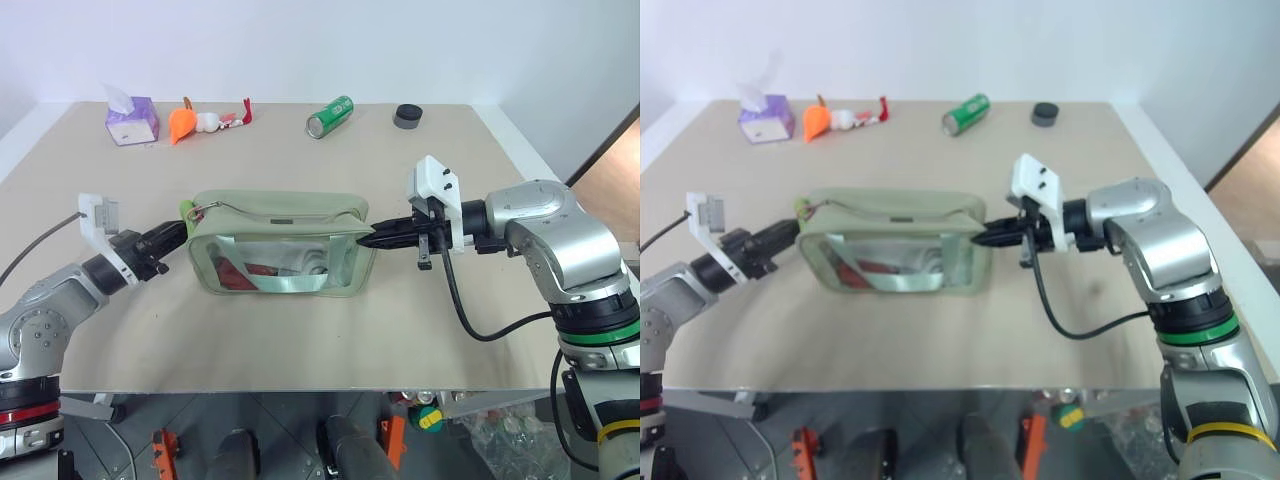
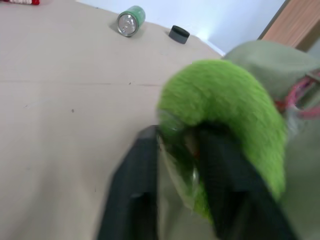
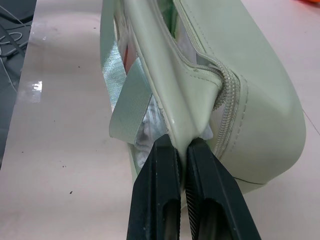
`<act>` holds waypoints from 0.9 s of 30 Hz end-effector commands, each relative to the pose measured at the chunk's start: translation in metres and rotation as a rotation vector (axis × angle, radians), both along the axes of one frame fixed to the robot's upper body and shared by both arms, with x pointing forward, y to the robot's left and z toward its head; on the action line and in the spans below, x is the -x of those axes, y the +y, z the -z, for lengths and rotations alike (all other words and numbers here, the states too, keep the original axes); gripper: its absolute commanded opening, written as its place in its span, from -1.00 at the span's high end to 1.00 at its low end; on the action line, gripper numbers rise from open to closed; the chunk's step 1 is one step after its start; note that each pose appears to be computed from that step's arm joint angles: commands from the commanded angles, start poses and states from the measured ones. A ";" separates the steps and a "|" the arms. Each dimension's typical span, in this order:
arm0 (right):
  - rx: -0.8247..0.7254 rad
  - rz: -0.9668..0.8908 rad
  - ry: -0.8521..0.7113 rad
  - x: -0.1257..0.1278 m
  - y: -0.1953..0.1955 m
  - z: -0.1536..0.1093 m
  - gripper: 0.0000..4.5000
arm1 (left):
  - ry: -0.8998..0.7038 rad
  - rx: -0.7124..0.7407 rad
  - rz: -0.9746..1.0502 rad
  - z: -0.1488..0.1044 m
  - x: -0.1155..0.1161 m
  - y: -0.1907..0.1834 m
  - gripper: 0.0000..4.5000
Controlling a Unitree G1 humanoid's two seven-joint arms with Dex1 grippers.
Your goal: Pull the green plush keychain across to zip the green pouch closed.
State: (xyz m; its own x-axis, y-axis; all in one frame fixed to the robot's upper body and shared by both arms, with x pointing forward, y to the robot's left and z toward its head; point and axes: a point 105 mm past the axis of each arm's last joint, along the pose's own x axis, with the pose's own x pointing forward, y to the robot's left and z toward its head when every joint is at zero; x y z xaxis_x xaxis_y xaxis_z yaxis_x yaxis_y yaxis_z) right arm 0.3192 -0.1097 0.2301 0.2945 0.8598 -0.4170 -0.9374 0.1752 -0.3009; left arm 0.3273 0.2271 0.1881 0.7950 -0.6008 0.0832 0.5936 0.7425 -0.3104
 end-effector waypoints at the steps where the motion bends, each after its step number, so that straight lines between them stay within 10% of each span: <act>1: -0.005 -0.015 -0.037 0.004 0.001 -0.009 1.00 | -0.072 0.006 0.018 -0.018 0.005 -0.001 0.97; 27: 0.005 -0.015 -0.050 -0.001 0.004 -0.010 1.00 | -0.405 -0.225 0.268 -0.106 0.010 -0.085 0.97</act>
State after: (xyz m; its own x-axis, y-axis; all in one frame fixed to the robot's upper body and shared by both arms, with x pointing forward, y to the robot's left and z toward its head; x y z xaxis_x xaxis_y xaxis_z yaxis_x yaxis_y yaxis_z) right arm 0.3220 -0.1084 0.2304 0.2976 0.8575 -0.4196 -0.9352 0.1736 -0.3086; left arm 0.3249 0.1489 0.2833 0.5750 -0.7920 0.2051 0.8027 0.5947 0.0461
